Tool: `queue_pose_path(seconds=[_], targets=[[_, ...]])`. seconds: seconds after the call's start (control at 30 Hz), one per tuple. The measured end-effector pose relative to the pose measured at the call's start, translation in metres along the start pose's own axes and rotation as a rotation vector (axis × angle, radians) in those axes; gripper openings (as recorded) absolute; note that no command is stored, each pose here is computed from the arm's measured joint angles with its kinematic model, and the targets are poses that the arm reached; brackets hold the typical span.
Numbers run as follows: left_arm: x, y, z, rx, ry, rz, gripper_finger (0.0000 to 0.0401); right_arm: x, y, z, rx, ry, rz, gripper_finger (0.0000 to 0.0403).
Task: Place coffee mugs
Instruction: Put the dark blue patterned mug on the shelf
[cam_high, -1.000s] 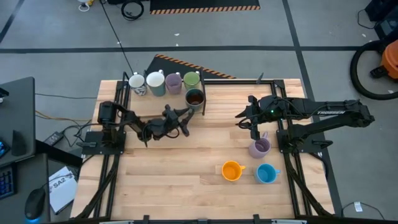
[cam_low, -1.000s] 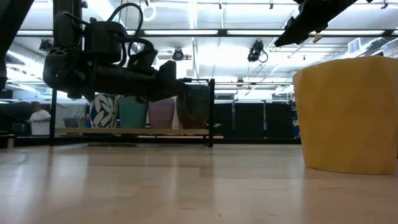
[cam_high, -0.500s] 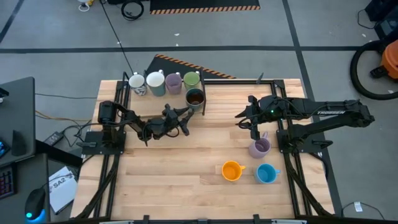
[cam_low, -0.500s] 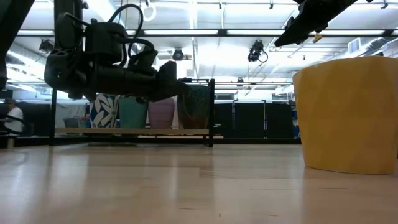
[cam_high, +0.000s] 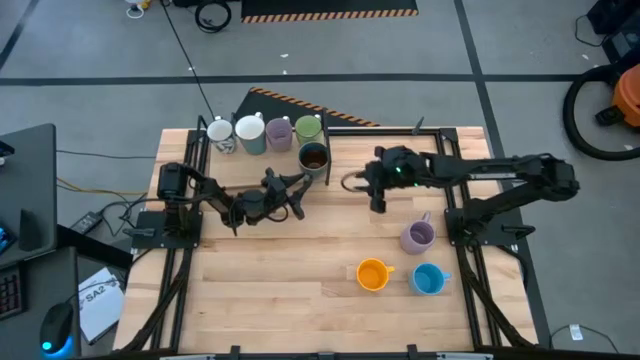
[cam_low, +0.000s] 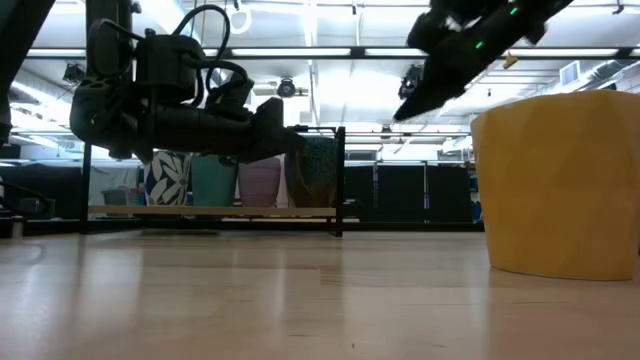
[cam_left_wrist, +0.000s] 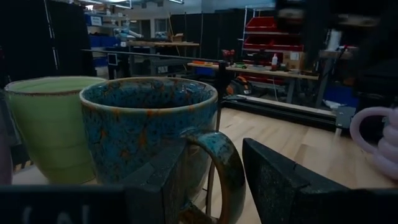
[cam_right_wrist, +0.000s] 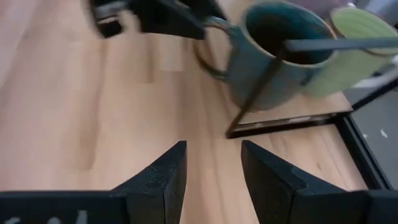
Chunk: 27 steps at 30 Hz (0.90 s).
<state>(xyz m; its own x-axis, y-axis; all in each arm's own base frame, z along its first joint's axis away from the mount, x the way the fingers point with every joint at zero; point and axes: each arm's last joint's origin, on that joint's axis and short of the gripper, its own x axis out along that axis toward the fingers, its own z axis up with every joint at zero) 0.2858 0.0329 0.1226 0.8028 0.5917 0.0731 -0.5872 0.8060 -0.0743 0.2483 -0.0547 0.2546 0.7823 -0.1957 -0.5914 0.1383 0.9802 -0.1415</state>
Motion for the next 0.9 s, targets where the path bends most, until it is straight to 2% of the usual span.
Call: queue_pose_path(seconds=[0.23,0.5,0.73,0.9], targets=[[-0.001,-0.002,-0.001,0.025,0.005,0.011,0.0160,0.037,-0.042,-0.010,0.116,-0.008,-0.104,0.0158],[-0.002,-0.002,-0.001,0.025,0.010,0.008,0.0160,0.074,-0.063,-0.022,0.222,-0.039,-0.150,0.0158],[-0.004,-0.006,-0.003,0.026,0.022,-0.009,0.0160,0.082,-0.063,-0.029,0.198,-0.019,-0.021,0.0159],[-0.004,-0.007,-0.002,0.025,0.021,-0.009,0.0160,0.083,-0.054,-0.022,0.137,-0.075,0.026,0.0187]])
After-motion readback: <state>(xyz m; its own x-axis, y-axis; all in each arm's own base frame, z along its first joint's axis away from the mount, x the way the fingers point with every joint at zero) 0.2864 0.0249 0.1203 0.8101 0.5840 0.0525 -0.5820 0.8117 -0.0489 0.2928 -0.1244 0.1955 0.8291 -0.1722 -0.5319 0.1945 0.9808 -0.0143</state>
